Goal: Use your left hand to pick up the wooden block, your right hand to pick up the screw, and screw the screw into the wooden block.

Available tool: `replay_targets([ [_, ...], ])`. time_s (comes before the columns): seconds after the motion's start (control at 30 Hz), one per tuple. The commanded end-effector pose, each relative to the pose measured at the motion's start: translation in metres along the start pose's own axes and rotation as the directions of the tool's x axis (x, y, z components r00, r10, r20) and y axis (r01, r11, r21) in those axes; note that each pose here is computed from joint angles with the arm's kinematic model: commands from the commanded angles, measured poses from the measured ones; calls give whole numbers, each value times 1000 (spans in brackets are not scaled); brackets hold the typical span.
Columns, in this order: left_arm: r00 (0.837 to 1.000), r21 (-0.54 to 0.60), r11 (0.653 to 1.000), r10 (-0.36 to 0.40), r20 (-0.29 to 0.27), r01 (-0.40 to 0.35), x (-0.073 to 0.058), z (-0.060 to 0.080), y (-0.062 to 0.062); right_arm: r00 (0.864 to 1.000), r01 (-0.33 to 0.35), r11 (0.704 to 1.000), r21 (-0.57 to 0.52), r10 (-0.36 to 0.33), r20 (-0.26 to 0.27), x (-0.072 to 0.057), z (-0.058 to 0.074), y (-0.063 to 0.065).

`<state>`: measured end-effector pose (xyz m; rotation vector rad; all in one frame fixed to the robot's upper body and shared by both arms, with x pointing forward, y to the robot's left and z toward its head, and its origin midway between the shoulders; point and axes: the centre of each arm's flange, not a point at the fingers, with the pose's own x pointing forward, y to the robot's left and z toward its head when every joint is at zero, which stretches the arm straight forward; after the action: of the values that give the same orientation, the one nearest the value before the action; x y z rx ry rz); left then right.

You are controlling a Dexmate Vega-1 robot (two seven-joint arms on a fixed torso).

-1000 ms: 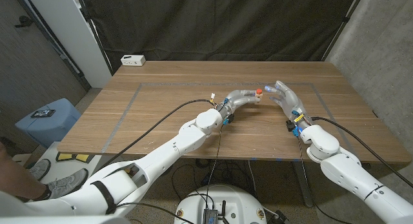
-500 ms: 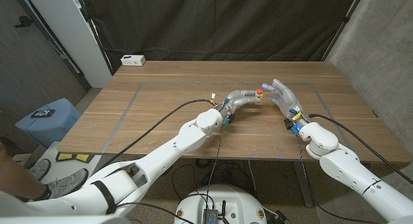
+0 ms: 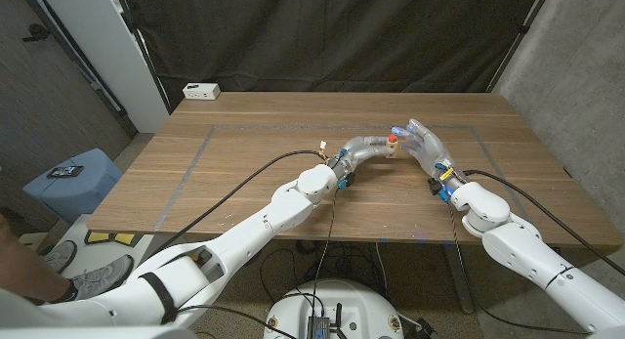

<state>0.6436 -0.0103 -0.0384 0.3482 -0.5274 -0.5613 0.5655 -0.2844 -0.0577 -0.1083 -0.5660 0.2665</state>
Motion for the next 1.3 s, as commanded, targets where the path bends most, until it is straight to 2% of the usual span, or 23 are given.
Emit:
replay_targets([
  [0.03,1000,-2,1000,-1,-1,1,2,0,1,1000,-13,1000,-2,13,-2,5,-1,1],
  [0.87,1000,-2,1000,-6,0,6,10,0,3,1000,-2,1000,2,2,-12,6,-2,-3],
  [1.3,1000,-3,1000,-5,0,5,14,0,4,999,33,999,11,-33,-19,4,-4,-7],
])
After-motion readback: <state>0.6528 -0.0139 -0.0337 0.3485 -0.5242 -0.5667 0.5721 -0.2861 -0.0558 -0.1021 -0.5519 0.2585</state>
